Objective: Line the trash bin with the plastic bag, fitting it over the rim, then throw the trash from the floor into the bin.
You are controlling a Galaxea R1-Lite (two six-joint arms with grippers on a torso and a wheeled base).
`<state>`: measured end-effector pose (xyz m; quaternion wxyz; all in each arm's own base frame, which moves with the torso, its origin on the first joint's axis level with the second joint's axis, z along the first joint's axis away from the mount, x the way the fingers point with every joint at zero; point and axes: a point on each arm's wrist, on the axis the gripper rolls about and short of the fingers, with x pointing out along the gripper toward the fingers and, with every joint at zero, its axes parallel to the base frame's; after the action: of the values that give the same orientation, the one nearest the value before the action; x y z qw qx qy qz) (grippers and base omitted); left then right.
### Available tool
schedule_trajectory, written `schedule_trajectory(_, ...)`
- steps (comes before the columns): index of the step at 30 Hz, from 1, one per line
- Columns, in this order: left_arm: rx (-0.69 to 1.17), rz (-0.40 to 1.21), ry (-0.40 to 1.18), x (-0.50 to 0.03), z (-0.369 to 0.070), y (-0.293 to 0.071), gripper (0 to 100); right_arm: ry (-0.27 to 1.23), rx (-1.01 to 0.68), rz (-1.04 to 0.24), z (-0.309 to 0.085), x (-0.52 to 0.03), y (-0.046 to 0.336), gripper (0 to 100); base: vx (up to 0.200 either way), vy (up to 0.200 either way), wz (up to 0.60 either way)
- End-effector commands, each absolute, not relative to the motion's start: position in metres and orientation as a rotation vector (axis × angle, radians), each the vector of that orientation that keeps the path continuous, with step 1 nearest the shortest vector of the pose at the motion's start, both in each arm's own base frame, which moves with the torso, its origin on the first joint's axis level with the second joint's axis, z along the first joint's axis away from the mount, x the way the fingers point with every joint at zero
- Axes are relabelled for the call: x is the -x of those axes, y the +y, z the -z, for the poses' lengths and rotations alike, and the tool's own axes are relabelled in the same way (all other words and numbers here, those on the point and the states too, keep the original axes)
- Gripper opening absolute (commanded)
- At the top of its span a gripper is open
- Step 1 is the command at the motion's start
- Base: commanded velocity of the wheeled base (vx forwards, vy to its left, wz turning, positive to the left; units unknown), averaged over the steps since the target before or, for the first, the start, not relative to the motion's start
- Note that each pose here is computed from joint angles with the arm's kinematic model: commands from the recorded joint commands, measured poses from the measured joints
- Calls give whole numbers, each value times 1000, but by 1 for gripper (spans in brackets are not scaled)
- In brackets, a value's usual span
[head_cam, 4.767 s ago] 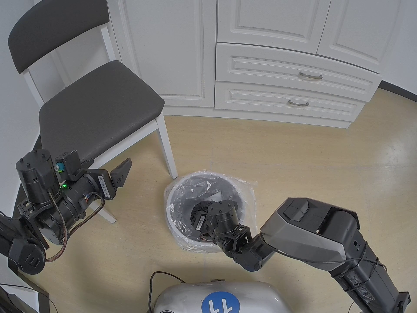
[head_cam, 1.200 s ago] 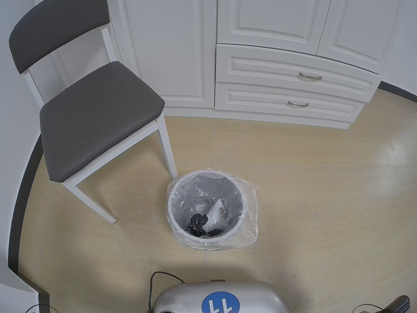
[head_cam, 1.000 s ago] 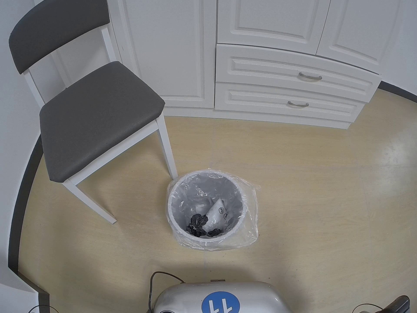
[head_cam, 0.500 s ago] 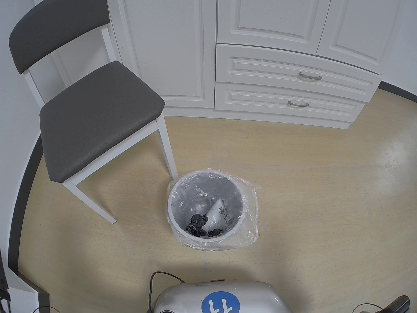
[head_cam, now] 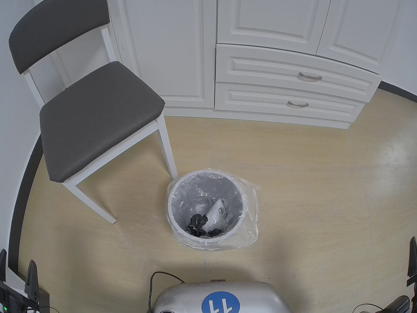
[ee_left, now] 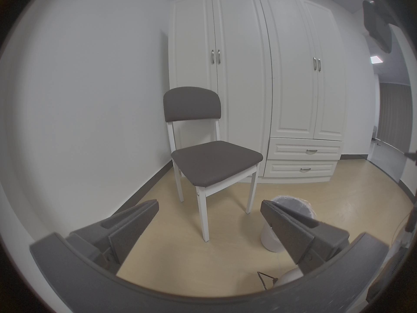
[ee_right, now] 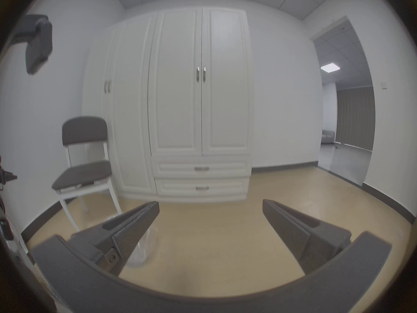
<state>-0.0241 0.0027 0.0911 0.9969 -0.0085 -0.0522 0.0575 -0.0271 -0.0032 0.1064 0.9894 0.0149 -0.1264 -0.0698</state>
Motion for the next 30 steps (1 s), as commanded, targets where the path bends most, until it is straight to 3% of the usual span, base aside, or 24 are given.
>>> schedule_trajectory(1,44,-114,-67,23,-83,3,100,-89,-16,190,-85,24,-4,100,0,0,0)
schedule_trajectory(12,40,-35,-31,23,-79,1,100,-58,75,182,-83,24,-4,100,0,0,0)
schedule_trajectory(20,12,-14,0,23,-76,0,100,-63,78,27,-83,23,0,100,0,0,0)
schedule_trajectory(30,20,-14,0,23,-76,0,100,-54,76,42,-81,23,-1,100,0,0,0)
